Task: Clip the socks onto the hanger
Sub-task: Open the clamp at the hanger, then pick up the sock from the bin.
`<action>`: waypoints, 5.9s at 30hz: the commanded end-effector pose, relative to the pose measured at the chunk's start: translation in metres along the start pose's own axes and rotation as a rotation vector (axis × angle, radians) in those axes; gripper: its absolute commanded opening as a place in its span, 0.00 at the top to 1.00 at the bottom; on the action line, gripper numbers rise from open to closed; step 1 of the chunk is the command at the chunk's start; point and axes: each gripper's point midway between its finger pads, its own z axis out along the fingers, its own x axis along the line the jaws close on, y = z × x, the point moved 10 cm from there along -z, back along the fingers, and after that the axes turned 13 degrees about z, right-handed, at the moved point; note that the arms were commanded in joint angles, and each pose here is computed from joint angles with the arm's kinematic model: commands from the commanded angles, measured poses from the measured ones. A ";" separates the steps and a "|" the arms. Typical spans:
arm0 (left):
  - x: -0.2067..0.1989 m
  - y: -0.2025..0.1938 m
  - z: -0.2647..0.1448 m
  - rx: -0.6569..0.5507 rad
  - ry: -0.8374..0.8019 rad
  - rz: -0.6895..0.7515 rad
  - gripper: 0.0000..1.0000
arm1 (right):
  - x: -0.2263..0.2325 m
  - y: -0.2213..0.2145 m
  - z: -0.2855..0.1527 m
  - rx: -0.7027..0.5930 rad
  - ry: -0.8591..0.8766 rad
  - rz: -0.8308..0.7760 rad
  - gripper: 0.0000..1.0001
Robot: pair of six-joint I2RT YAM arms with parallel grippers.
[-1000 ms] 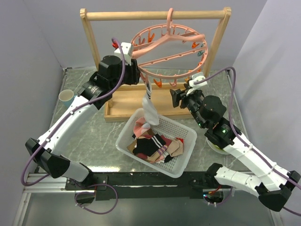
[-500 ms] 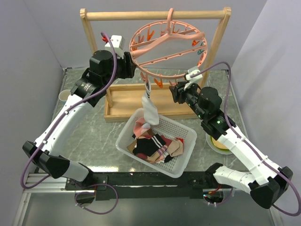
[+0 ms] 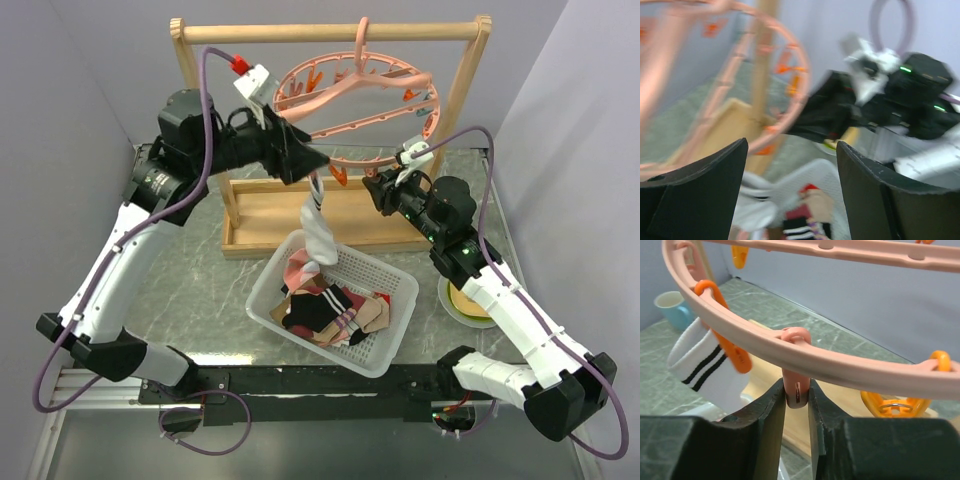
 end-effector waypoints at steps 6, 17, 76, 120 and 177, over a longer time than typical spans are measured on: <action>-0.053 -0.043 0.047 0.120 -0.389 -0.154 0.28 | 0.015 0.016 -0.001 -0.072 0.130 0.048 0.75; -0.022 -0.054 0.077 0.138 -0.030 -0.157 0.32 | 0.025 0.012 -0.006 -0.064 0.136 0.080 0.76; 0.022 -0.045 0.078 0.065 0.143 -0.407 0.36 | 0.057 0.019 0.032 -0.044 0.233 0.193 1.00; 0.027 -0.043 0.066 0.053 0.163 -0.380 0.99 | 0.060 0.025 0.010 -0.050 0.137 0.165 0.47; 0.030 -0.045 0.041 0.063 0.212 -0.304 0.99 | 0.067 -0.219 -0.070 0.834 -0.297 0.623 0.33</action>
